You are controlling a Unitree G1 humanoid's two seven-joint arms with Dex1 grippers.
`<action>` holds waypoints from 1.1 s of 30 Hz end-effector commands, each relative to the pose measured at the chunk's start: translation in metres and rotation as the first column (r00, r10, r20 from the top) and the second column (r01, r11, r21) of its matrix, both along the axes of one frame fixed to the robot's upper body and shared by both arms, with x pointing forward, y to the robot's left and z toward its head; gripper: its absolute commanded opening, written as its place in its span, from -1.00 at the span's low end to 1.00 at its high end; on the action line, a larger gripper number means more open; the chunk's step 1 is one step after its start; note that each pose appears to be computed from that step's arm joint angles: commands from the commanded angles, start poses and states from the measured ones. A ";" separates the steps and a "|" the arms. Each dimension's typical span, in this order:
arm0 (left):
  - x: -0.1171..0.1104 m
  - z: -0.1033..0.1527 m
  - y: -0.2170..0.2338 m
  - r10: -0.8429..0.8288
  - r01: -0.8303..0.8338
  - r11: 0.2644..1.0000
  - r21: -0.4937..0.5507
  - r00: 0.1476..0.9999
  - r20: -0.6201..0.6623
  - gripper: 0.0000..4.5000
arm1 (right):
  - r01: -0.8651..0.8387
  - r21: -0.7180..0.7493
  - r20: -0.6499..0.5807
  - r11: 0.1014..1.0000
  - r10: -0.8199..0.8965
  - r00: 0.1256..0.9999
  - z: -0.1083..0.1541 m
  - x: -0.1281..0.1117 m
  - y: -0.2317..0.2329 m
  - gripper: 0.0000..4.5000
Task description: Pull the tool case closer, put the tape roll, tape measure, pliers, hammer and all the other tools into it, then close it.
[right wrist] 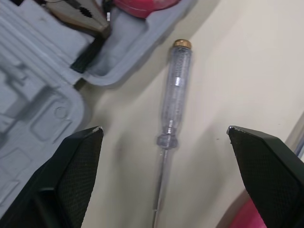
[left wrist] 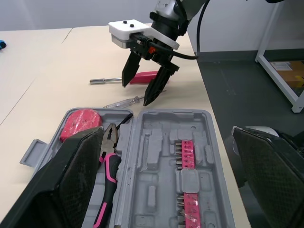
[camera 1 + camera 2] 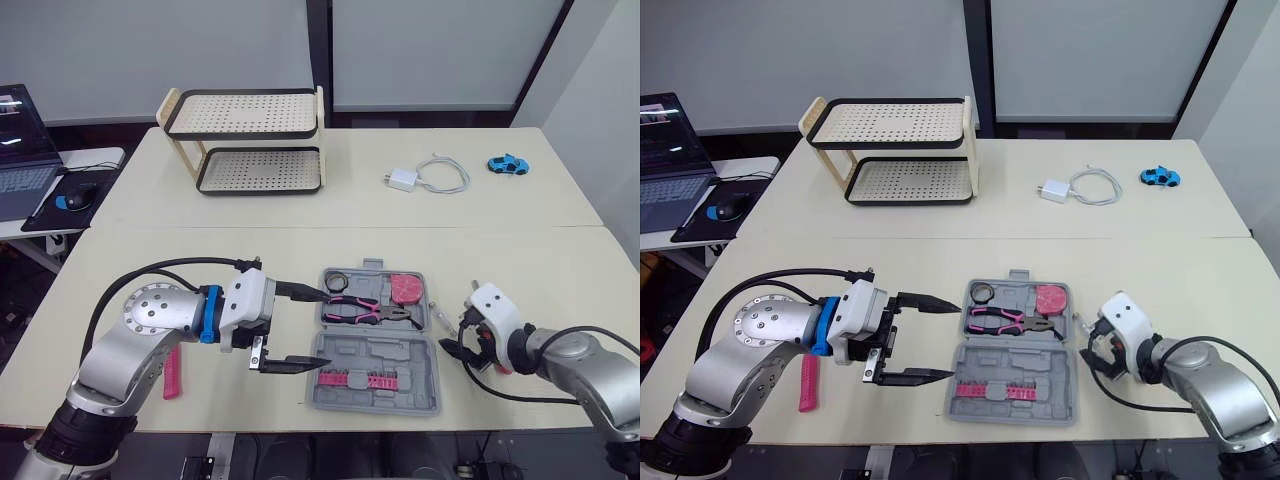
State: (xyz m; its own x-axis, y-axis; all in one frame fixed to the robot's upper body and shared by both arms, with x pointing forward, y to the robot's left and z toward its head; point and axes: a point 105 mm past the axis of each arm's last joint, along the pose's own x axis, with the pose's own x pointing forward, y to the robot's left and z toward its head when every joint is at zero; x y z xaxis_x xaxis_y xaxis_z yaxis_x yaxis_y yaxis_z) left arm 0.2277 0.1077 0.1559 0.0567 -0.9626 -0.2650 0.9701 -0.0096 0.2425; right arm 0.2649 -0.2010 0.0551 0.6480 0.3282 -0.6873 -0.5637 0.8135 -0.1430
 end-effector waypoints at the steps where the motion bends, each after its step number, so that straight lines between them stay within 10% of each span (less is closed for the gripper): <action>1: -0.004 0.005 -0.001 -0.023 0.023 1.000 -0.005 1.000 0.019 1.00 | -0.006 -0.008 0.032 1.000 0.006 0.999 0.000 0.004 0.002 0.99; 6: -0.004 0.005 -0.001 -0.025 0.025 1.000 -0.003 1.000 0.019 1.00 | -0.004 -0.017 0.025 1.000 0.005 1.000 -0.007 0.005 0.002 0.71; 17: -0.003 0.002 0.001 -0.013 0.013 1.000 0.003 1.000 0.022 1.00 | 0.038 -0.030 0.021 0.999 -0.037 0.999 -0.009 0.007 0.001 -0.93; 33: -0.001 -0.012 0.053 0.099 -0.096 0.985 0.141 0.995 -0.019 1.00 | -0.127 0.013 0.101 0.992 0.125 0.987 0.070 -0.011 0.029 -0.93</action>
